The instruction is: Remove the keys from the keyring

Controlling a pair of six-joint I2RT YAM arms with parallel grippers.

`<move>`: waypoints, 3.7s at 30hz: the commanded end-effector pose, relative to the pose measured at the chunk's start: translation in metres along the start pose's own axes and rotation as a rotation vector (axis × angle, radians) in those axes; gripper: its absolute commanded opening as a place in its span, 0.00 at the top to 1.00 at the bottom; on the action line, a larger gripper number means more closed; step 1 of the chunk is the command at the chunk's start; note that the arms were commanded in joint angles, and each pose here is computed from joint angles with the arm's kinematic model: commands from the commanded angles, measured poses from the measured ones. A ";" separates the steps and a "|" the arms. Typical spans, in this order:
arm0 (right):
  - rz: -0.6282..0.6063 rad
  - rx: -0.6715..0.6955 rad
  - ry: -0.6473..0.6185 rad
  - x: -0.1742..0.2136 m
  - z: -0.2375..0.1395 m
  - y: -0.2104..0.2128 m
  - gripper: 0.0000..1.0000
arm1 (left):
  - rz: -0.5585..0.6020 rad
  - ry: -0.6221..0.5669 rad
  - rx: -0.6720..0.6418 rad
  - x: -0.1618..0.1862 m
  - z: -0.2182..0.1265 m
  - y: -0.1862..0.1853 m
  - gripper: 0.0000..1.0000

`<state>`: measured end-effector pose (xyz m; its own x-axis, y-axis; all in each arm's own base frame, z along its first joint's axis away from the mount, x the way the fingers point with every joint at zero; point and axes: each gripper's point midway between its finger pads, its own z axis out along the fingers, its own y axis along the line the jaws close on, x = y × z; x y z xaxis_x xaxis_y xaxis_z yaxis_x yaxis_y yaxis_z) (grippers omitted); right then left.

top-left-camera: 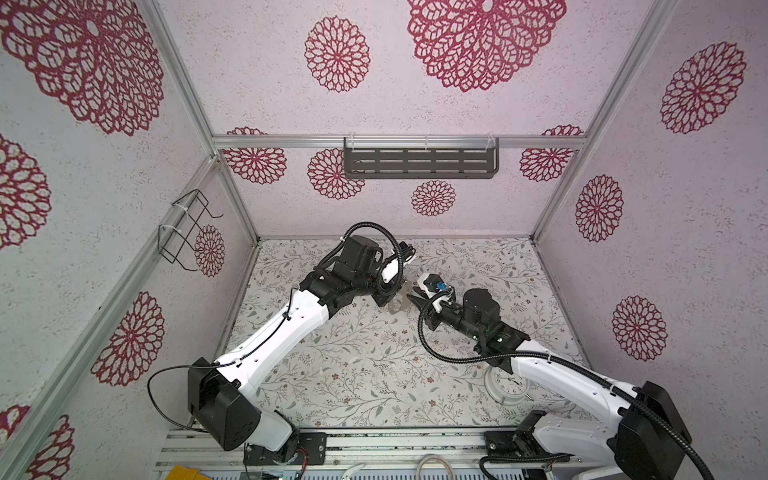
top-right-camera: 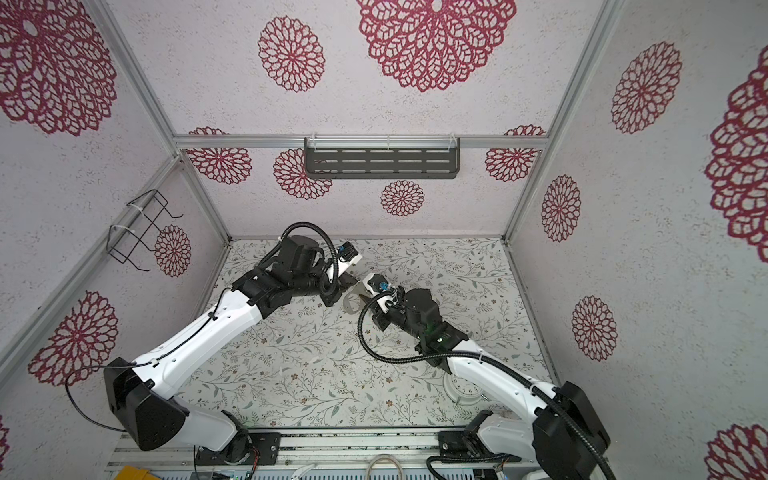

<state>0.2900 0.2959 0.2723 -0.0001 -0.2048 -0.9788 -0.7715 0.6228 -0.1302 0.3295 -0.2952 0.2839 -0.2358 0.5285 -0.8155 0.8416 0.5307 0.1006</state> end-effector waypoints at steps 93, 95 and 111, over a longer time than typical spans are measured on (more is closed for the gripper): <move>-0.141 0.034 -0.214 -0.033 -0.012 -0.008 1.00 | -0.141 0.058 0.064 0.009 -0.013 0.023 1.00; -0.150 0.026 -0.227 -0.034 -0.012 -0.007 1.00 | -0.147 0.066 0.077 0.009 -0.012 0.023 1.00; -0.206 -0.019 -0.229 -0.032 -0.012 -0.003 1.00 | -0.171 0.083 0.166 0.009 -0.007 0.025 0.95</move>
<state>0.2926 0.2932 0.2850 0.2353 -0.1876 -0.9537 -0.7506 0.5883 -0.3009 0.3219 -0.2870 0.2761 -0.4211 0.5169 -0.7453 0.8723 0.4559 -0.1767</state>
